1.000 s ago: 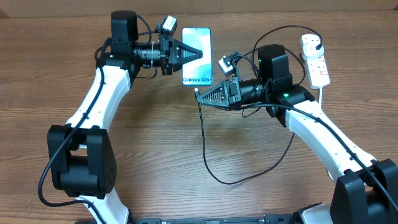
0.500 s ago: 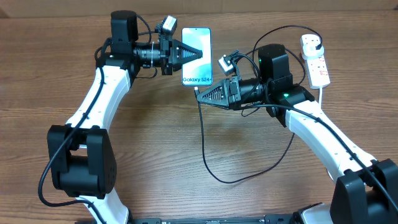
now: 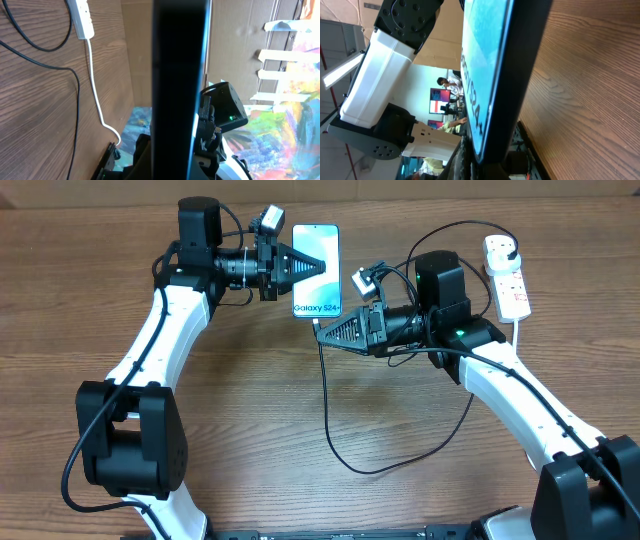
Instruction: Plug charger to phone and switch on socket
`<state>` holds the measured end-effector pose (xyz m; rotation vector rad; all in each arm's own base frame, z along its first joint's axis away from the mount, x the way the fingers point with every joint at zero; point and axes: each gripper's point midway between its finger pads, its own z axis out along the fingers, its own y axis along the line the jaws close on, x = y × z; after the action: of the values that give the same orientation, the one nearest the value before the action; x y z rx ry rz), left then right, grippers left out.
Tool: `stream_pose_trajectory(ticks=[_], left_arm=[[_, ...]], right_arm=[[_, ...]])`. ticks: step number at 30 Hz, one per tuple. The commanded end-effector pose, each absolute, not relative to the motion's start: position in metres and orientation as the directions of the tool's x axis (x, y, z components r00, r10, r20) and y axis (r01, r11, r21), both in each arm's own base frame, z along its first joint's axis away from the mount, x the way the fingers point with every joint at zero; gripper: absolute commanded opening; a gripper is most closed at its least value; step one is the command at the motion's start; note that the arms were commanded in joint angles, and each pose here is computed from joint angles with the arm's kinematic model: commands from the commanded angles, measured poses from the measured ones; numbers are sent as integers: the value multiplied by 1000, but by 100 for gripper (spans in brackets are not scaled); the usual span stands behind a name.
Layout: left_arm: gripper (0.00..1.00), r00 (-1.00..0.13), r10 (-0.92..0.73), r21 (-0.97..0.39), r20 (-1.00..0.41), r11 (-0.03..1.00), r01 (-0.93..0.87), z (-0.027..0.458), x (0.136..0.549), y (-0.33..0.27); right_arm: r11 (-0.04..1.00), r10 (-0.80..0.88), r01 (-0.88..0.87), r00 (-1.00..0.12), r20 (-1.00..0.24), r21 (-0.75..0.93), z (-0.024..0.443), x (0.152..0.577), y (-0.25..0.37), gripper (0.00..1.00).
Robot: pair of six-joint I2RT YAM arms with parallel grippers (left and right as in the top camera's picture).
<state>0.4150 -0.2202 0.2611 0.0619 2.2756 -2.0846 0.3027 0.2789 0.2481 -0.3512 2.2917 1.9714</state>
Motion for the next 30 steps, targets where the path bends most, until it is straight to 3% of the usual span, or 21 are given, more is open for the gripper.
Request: stream_pose_trajectory(ticks=[1, 30], left_arm=[[4, -996, 6, -993, -91, 74, 91, 268, 415, -219], [4, -995, -23, -992, -92, 85, 90, 266, 420, -212]], right_arm=[[129, -103, -262, -963, -249, 957, 256, 303, 278, 4], [131, -99, -261, -963, -249, 956, 256, 304, 277, 4]])
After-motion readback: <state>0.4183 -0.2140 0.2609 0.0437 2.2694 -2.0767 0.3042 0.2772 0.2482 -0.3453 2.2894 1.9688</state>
